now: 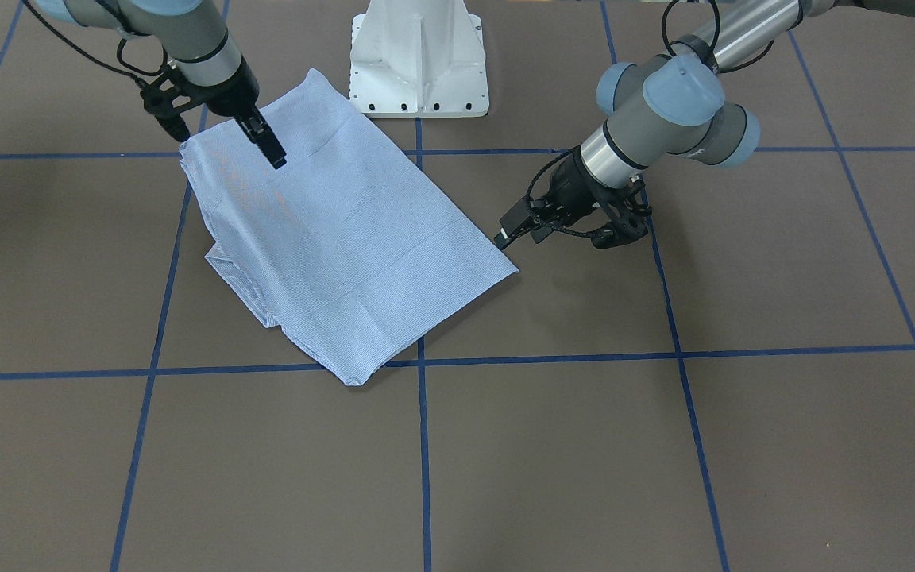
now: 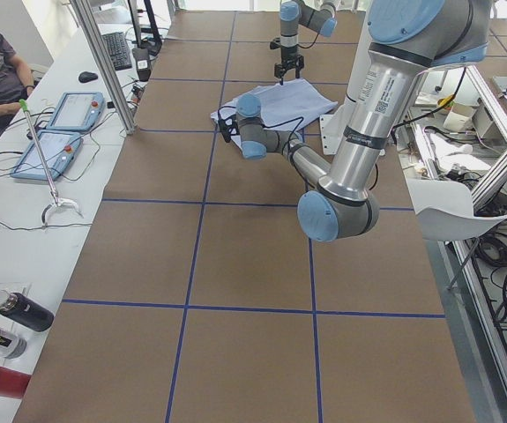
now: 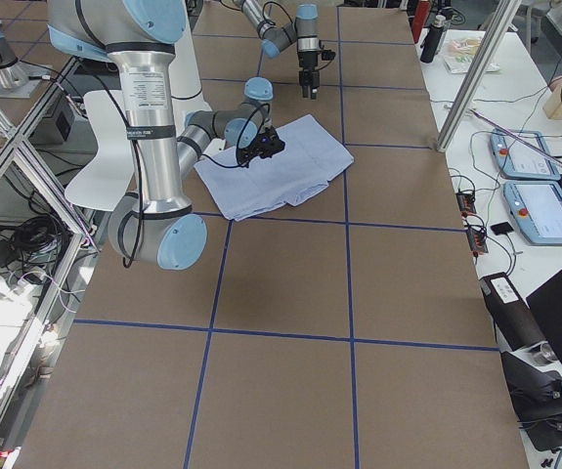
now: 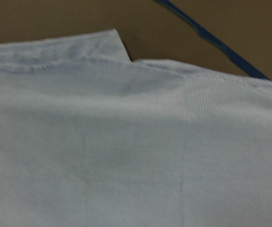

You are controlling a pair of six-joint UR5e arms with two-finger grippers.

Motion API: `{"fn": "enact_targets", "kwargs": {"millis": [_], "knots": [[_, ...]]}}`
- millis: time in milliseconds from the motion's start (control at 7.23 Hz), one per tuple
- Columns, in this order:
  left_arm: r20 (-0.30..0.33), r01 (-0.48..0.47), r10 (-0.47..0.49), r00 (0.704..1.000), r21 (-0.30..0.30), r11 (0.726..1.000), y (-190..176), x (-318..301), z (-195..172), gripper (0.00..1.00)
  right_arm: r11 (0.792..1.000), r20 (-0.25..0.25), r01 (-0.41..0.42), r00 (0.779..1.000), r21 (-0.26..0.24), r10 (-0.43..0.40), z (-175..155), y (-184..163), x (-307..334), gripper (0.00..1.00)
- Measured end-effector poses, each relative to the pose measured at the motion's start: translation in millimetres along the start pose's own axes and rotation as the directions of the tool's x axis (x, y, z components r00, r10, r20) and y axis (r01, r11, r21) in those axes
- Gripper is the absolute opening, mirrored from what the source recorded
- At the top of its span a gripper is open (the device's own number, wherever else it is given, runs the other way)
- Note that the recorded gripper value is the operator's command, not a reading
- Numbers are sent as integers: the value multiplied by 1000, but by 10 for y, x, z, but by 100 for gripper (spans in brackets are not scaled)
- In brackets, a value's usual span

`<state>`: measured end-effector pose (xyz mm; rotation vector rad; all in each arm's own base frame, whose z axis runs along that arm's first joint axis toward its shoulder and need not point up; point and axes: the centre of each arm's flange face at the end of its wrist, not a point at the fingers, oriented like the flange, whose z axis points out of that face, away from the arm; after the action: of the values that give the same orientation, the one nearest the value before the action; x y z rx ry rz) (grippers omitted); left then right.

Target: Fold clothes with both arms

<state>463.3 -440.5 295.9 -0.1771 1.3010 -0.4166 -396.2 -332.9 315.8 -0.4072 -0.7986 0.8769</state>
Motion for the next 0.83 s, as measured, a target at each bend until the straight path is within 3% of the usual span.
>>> {"fn": "enact_targets", "kwargs": {"millis": [138, 415, 830], "knots": [[29, 8, -8, 1000, -2, 1000, 105, -38, 131, 75, 999, 41, 29, 999, 45, -31, -99, -326, -286, 100], [52, 8, -7, 999, -3, 1000, 212, -52, 284, 66, 989, 64, 95, 993, 113, -102, -159, -793, -609, 100], [76, 10, -10, 997, 8, 1000, 159, -57, 466, 57, 981, 59, 124, 989, 148, -134, -116, -1036, -821, 100]]}}
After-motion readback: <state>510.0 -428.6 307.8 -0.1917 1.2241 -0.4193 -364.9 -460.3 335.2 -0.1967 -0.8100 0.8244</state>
